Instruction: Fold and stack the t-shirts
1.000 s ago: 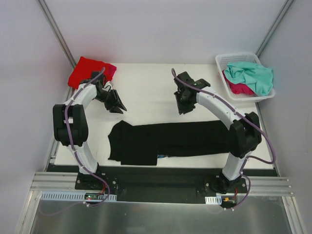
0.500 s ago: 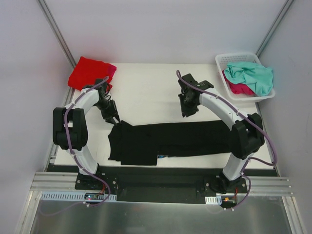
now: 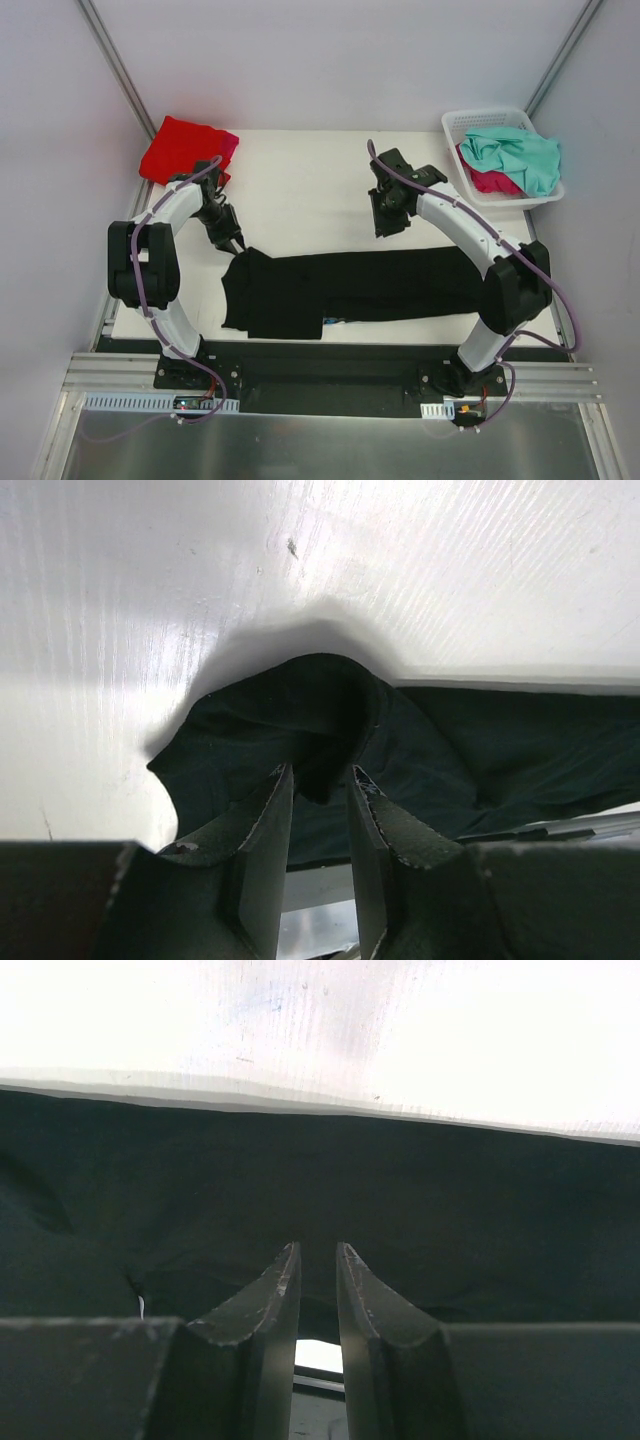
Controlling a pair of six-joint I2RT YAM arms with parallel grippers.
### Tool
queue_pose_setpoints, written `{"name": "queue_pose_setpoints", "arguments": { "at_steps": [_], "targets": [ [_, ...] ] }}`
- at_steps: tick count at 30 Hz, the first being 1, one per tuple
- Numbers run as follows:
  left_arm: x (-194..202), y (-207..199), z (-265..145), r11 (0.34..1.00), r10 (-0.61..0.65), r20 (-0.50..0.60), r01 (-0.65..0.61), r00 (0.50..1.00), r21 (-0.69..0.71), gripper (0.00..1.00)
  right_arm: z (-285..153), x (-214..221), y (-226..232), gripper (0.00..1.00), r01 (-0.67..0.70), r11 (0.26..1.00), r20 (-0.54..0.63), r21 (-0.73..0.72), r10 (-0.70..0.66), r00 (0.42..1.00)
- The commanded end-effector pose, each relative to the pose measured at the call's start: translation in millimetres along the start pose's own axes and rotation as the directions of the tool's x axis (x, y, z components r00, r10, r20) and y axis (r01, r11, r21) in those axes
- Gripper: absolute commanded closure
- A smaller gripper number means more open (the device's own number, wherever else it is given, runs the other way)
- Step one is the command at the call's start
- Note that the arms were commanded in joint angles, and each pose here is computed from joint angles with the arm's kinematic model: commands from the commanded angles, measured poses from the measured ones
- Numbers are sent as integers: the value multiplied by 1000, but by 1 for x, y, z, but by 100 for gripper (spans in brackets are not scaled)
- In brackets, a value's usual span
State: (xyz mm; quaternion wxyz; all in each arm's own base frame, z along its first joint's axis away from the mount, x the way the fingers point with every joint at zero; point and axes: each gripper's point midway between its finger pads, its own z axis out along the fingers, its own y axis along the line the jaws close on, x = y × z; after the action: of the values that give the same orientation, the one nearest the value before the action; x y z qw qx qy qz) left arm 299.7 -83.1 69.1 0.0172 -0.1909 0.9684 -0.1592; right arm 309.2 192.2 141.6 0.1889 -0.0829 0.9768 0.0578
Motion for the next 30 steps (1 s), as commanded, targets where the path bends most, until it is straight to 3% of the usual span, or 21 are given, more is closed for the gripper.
{"name": "queue_pose_setpoints", "arguments": {
  "at_steps": [1,12,30],
  "targets": [
    [-10,-10,-4,1000,-25,35,25,999,19,73,-13,1,1,76,18,1000,24,-9,-17,1000],
    [-18,-32,10,999,-23,32,22,999,35,76,-19,-2,-28,76,-54,998,62,21,53,997],
    [-4,-22,16,1000,-18,24,18,1000,0,76,-30,-5,-39,76,-81,997,78,6,80,994]
  ]
}}
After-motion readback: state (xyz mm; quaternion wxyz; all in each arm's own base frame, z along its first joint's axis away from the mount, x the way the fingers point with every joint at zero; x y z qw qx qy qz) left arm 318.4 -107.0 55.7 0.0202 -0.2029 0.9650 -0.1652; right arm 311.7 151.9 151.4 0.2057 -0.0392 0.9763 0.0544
